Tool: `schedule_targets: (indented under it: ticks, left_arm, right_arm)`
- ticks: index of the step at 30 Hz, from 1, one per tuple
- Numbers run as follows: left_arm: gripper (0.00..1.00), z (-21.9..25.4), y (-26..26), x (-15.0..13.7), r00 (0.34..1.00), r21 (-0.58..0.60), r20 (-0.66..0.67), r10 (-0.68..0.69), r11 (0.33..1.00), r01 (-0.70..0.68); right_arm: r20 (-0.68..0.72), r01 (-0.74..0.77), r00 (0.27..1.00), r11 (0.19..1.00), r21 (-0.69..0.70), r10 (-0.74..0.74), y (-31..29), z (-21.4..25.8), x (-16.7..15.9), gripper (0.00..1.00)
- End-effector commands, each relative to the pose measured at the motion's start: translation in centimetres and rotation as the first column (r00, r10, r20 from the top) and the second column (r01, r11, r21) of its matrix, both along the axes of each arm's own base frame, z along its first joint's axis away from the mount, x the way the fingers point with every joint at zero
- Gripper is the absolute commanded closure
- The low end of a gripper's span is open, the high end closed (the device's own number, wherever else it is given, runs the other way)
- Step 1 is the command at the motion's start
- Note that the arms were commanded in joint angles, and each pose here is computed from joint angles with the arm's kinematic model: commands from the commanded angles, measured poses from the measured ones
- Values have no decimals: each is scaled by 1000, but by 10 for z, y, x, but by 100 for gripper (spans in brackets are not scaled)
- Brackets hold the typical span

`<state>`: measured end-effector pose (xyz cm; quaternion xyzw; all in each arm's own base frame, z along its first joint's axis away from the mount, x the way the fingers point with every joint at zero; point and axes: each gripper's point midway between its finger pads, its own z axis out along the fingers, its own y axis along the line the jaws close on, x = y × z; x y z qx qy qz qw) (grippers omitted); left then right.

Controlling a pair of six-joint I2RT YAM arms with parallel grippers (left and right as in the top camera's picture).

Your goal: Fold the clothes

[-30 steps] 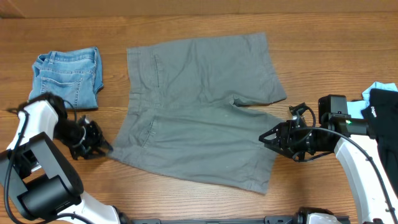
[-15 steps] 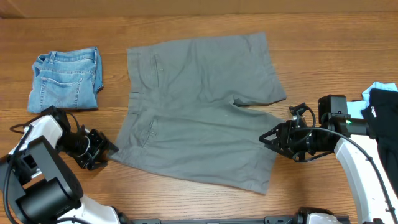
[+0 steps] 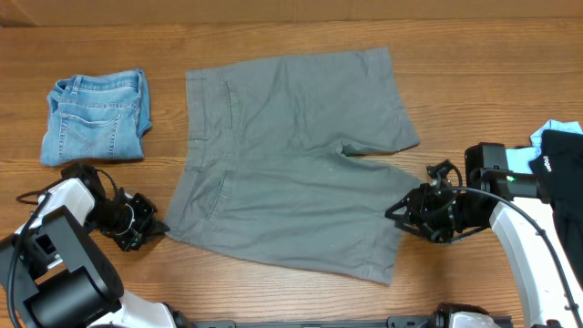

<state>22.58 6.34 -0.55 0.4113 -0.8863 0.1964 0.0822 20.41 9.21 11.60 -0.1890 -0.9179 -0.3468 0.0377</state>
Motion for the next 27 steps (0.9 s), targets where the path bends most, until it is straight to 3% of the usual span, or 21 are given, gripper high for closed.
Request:
schedule_targets:
  ticks: [1, 10, 16, 20, 27]
  left_arm:
    - [93, -16, -3, -11, 999, 1, -40, -18, 1000, 18]
    - [96, -15, -6, -10, 999, -13, -29, -25, 1000, 25]
    - [94, -14, -6, -11, 999, -16, -31, -33, 999, 33]
    - [92, -14, -6, -11, 999, -16, -28, -38, 999, 38]
    - [92, -14, -7, -12, 999, -20, -34, -39, 999, 38]
  right_arm:
    - [-100, 72, 991, 985, -154, -88, -21, -11, -11, 60]
    - [-358, 170, 901, 958, -229, -246, -23, -59, -64, 50]
    - [-415, 195, 880, 973, -126, -230, -3, -94, -93, 50]
    - [-401, 221, 886, 973, -73, -231, 5, -104, -93, 49]
    - [-418, 329, 841, 938, -109, -344, 2, -113, -84, 50]
